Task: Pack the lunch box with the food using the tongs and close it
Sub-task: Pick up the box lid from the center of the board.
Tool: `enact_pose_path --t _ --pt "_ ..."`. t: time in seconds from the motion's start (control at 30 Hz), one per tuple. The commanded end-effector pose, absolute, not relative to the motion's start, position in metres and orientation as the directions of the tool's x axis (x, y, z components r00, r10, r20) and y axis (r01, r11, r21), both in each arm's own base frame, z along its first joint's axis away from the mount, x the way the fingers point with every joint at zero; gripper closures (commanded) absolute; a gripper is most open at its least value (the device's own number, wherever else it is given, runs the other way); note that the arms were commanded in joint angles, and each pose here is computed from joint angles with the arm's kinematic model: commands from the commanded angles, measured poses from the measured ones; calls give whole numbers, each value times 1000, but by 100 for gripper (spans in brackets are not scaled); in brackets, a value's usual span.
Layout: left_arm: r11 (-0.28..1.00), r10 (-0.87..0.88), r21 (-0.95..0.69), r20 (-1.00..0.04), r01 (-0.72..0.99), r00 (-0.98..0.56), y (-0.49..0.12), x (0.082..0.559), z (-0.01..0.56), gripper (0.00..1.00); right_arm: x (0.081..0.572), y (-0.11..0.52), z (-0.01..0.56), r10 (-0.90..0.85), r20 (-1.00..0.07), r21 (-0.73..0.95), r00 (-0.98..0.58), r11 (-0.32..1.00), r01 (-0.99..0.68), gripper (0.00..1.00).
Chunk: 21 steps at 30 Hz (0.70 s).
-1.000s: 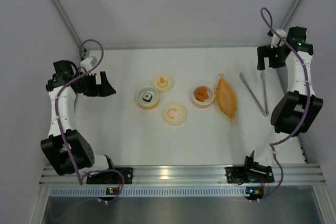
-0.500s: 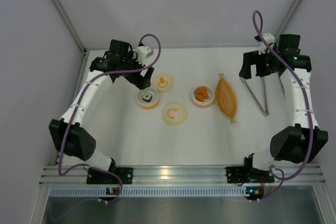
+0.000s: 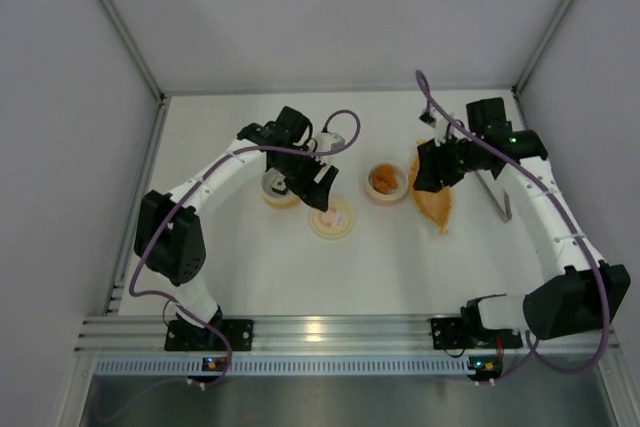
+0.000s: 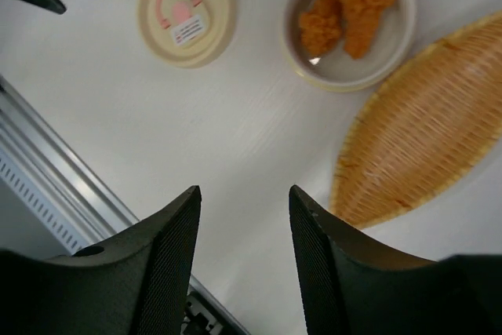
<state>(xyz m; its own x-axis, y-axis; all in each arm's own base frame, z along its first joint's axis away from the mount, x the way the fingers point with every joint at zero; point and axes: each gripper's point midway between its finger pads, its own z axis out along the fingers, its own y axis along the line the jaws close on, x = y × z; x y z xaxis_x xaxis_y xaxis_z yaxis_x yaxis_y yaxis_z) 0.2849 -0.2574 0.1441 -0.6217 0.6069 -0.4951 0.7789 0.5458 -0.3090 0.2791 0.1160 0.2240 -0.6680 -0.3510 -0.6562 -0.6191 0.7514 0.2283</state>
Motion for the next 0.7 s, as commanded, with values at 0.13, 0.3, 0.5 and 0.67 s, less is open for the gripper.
enact_pose_path --t 0.13,0.3,0.5,0.67 --pt "592 429 -504 -463 629 -775 -279 274 150 25 277 187 194 -350 -704 260 -618 683 -683 52" --pt "616 401 -515 -447 597 -800 -281 277 135 34 279 234 182 -365 -749 262 -554 605 -752 56" --pt "697 360 -473 -419 539 -834 -278 294 109 39 281 279 159 -348 -797 260 -493 539 -801 67" --pt "742 333 -454 -389 493 -859 -277 306 90 38 274 304 150 -318 -841 271 -437 452 -850 80"
